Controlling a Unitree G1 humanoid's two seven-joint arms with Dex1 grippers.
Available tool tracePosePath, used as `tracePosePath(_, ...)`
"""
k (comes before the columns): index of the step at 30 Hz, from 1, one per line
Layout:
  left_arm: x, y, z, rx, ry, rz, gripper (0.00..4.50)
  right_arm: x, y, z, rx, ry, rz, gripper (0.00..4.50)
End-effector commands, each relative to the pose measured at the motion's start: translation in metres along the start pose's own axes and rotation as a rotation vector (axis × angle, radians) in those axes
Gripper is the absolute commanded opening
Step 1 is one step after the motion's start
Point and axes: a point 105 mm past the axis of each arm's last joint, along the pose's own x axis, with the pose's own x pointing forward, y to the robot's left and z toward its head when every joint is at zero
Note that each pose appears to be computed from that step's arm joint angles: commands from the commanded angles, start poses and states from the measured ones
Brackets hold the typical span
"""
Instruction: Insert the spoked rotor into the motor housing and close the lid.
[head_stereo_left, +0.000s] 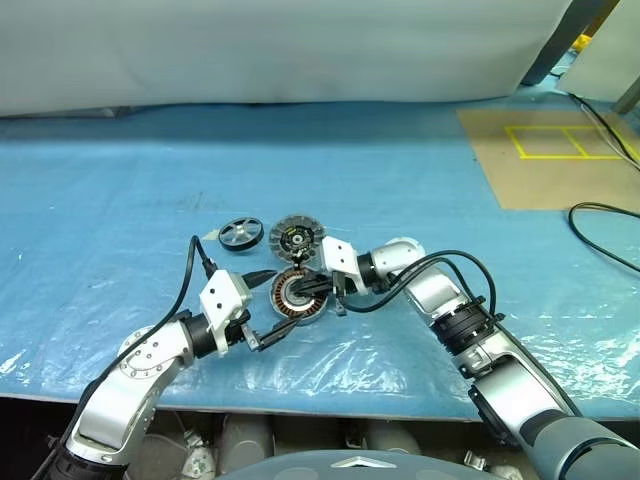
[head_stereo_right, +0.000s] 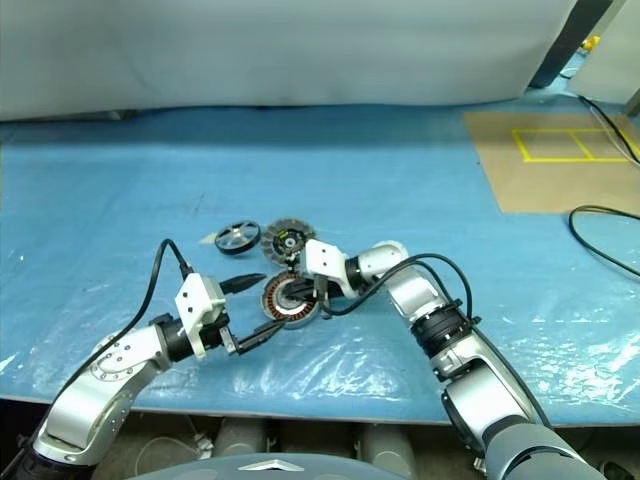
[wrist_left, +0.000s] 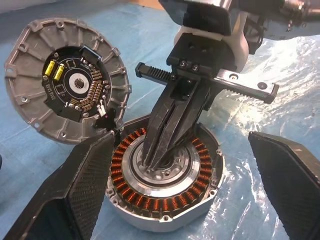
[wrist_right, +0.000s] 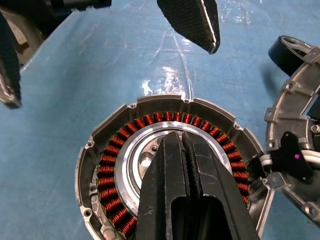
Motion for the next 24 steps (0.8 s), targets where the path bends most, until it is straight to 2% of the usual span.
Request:
tracePosePath(1,0.0,-0.002,0.007,0.02,-0.028,-0.005,4.5,0.001,0.004,-0.015,0.071,0.04,0.002,0.03)
tracePosePath(10,0.003,-0.003,0.009,0.023,-0.033,-0.016,4.5,-0.011,-0.01,0.046,0.151,-0.224,0.016,0.03)
tracePosePath(13,0.003,-0.003,0.01,0.025,-0.033,-0.019,4.5,-0.009,-0.008,0.05,0.151,-0.232,0.028,0.03)
tracePosePath(16,0.003,-0.003,0.011,0.024,-0.033,-0.018,4.5,0.0,-0.003,0.038,0.124,-0.162,0.034,0.03)
tracePosePath(17,0.002,-0.004,0.011,0.023,-0.033,-0.018,4.5,0.005,-0.002,0.027,0.089,-0.1,0.021,0.03)
tracePosePath(21,0.003,-0.005,0.011,0.024,-0.033,-0.016,4.5,0.017,0.016,-0.04,-0.008,0.211,0.056,0.03)
tracePosePath(22,0.003,-0.005,0.012,0.025,-0.033,-0.015,4.5,0.016,0.02,-0.051,-0.019,0.252,0.065,0.03)
tracePosePath(24,0.002,-0.005,0.012,0.025,-0.032,-0.011,4.5,0.015,0.023,-0.051,0.045,0.215,0.065,0.03)
